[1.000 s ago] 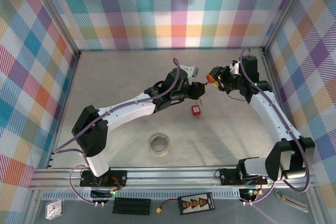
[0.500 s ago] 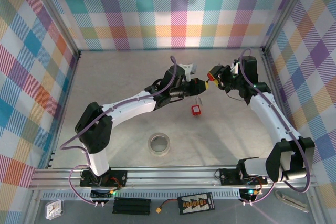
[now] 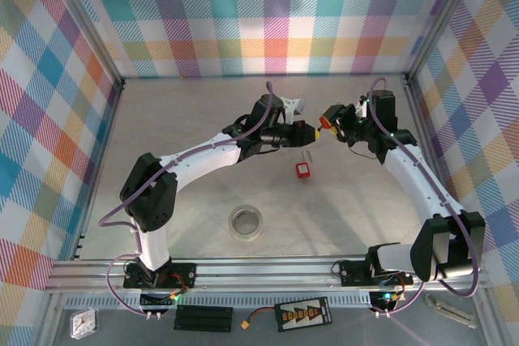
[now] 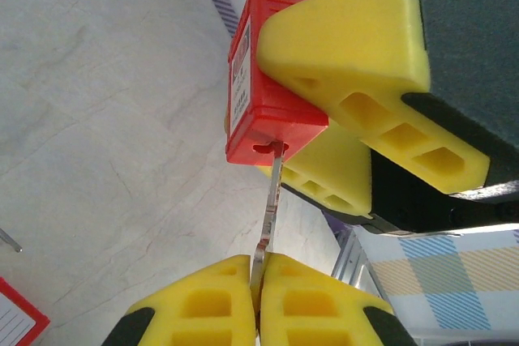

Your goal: Unlock with the key

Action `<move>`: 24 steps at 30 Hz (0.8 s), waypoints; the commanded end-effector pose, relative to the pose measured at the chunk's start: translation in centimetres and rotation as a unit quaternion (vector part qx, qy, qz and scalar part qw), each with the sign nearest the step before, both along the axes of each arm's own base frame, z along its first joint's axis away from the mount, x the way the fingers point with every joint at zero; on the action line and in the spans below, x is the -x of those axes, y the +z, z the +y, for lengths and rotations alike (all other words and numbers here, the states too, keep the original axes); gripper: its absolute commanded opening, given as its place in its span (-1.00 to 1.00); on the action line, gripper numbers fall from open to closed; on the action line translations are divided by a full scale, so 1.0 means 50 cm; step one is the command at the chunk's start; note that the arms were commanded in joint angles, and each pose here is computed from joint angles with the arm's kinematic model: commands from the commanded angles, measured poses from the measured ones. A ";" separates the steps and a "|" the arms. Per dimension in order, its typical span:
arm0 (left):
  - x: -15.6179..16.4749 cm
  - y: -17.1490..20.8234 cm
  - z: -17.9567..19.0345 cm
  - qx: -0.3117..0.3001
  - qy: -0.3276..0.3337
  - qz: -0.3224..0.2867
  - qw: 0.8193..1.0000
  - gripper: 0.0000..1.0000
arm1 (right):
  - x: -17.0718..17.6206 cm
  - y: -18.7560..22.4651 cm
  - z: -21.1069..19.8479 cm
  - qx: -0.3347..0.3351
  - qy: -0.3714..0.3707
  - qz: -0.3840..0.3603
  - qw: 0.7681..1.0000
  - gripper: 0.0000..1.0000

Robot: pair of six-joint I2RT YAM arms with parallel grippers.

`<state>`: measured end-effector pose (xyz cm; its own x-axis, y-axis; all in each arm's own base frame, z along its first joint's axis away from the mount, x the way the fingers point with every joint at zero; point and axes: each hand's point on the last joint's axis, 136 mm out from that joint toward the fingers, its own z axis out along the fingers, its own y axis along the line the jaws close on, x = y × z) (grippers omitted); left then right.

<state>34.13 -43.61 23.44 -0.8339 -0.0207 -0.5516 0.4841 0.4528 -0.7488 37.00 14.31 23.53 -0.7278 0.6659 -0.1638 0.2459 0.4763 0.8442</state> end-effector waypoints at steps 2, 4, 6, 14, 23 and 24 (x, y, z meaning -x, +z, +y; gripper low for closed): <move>-0.084 0.088 0.029 0.037 0.066 -0.075 0.994 -1.00 | 0.095 -0.011 0.086 -0.057 0.102 0.058 0.991 -0.99; -0.083 0.098 0.027 0.040 0.065 -0.076 0.994 -1.00 | 0.095 -0.012 0.087 -0.060 0.100 0.059 0.991 -0.99; -0.087 0.108 0.033 0.044 0.072 -0.079 0.993 -1.00 | 0.096 -0.016 0.089 -0.064 0.100 0.063 0.991 -1.00; -0.060 0.119 -0.007 -0.010 0.047 -0.120 0.992 -1.00 | 0.096 -0.021 0.114 -0.085 0.105 0.073 0.988 -1.00; -0.094 0.142 0.017 -0.008 0.063 -0.129 0.990 -1.00 | 0.118 -0.048 0.130 -0.055 0.119 0.086 0.988 -1.00; -0.096 0.147 0.012 0.005 0.061 -0.125 0.990 -1.00 | 0.118 -0.050 0.133 -0.059 0.117 0.086 0.988 -1.00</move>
<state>33.99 -42.43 23.28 -0.8200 0.0697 -0.5680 0.4963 0.5810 -0.6451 36.95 15.77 22.82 -0.7148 0.6864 -0.1338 0.2636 0.4417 0.8576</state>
